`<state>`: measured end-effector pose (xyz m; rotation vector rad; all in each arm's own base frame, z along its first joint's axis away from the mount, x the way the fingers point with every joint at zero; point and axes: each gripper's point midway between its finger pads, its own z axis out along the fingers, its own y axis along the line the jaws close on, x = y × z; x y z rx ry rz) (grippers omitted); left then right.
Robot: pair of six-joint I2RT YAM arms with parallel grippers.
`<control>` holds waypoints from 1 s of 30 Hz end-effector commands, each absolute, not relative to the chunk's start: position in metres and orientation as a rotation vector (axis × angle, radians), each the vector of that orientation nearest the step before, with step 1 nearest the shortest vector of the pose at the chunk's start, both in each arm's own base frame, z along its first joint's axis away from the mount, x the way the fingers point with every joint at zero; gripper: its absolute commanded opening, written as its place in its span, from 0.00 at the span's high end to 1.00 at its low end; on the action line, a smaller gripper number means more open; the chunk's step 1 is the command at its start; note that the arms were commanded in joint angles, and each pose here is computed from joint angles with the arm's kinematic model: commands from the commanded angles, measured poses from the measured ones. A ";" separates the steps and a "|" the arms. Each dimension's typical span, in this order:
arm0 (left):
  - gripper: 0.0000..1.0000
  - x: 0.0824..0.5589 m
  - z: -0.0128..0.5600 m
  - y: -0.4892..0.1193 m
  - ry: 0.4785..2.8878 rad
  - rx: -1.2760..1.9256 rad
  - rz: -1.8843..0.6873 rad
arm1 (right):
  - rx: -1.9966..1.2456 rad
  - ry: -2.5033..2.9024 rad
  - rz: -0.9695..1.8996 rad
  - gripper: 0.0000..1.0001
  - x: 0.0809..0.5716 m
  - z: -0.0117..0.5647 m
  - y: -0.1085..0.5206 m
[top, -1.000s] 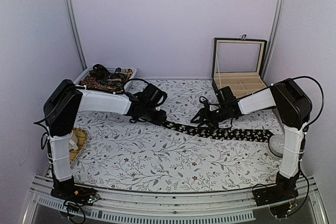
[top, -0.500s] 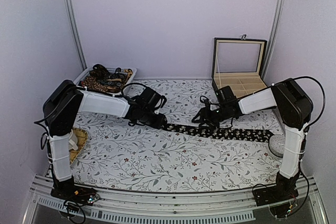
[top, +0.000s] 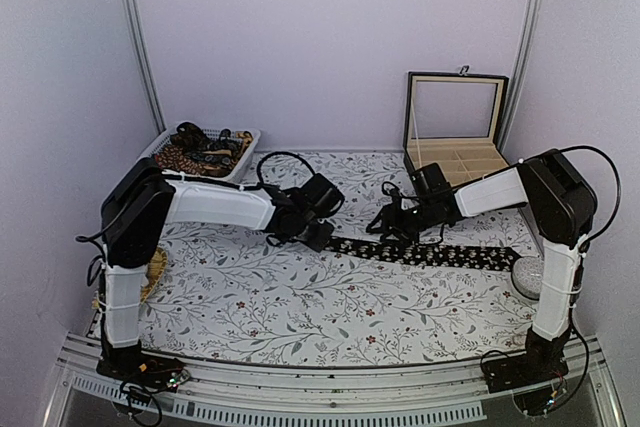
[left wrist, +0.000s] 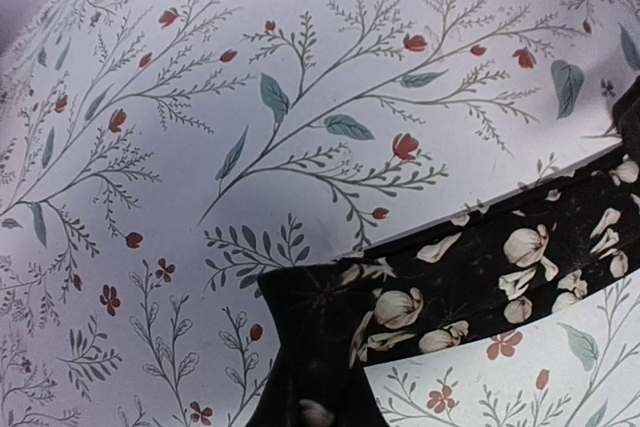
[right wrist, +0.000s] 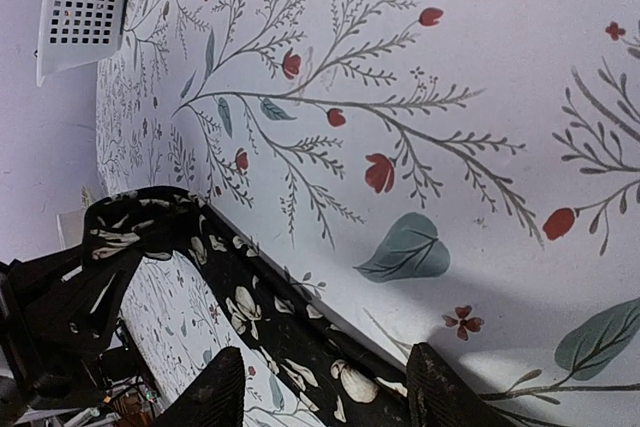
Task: Roll the ties
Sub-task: Roll the tie at the center of the board.
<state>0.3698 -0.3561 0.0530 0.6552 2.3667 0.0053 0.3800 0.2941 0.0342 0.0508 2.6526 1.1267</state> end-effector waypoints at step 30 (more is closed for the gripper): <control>1.00 0.340 0.009 -0.344 2.186 0.948 0.726 | 0.107 2.679 1.130 0.45 0.374 0.041 0.283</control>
